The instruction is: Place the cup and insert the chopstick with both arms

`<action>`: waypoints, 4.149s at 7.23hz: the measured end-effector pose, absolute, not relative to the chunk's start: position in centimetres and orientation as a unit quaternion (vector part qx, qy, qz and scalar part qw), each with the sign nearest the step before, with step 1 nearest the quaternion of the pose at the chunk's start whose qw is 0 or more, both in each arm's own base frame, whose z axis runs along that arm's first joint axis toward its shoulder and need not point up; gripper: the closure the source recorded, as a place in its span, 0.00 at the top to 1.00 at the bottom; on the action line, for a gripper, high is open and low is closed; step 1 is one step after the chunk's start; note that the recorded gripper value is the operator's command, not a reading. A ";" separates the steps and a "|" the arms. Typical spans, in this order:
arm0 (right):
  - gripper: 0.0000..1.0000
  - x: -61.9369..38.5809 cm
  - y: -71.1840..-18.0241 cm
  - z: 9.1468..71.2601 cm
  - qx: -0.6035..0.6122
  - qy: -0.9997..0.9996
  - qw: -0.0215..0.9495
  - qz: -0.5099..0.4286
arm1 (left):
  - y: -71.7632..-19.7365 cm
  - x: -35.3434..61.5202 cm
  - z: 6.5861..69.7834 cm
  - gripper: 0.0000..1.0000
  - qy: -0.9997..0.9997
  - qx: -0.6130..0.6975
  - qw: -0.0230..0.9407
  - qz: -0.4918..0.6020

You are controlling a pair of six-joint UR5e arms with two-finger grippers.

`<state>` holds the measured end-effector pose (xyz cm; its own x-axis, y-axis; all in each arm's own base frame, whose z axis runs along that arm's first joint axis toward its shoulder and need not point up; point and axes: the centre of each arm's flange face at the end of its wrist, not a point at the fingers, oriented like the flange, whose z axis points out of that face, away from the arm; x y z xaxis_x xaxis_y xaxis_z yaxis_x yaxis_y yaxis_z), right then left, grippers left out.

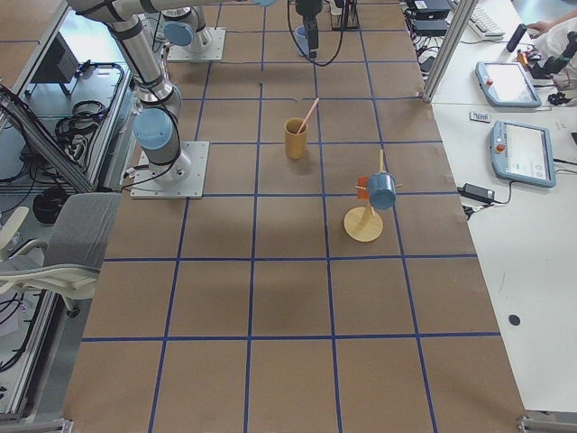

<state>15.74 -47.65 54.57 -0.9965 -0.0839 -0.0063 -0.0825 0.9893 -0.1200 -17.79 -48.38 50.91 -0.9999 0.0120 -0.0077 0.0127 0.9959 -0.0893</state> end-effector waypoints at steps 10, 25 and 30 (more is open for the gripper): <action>1.00 15.6 -56.0 38.0 -0.155 0.980 -0.071 0.105 | -49.8 -16.5 49.4 1.00 0.999 0.000 0.006 -0.036; 0.08 16.1 -56.3 35.2 -0.217 0.966 -0.069 0.122 | -54.6 -9.5 24.6 0.00 0.992 0.003 0.022 0.121; 0.01 15.2 -54.2 48.3 -0.196 0.978 -0.033 0.066 | -55.8 -15.0 27.4 0.00 0.993 -0.089 0.008 0.080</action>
<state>15.17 -54.22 48.25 -0.9213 -0.3869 0.0387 -0.3782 0.9147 0.1424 -14.95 -55.76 27.44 -0.9842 -0.1749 -0.0293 -0.1773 0.9715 0.1576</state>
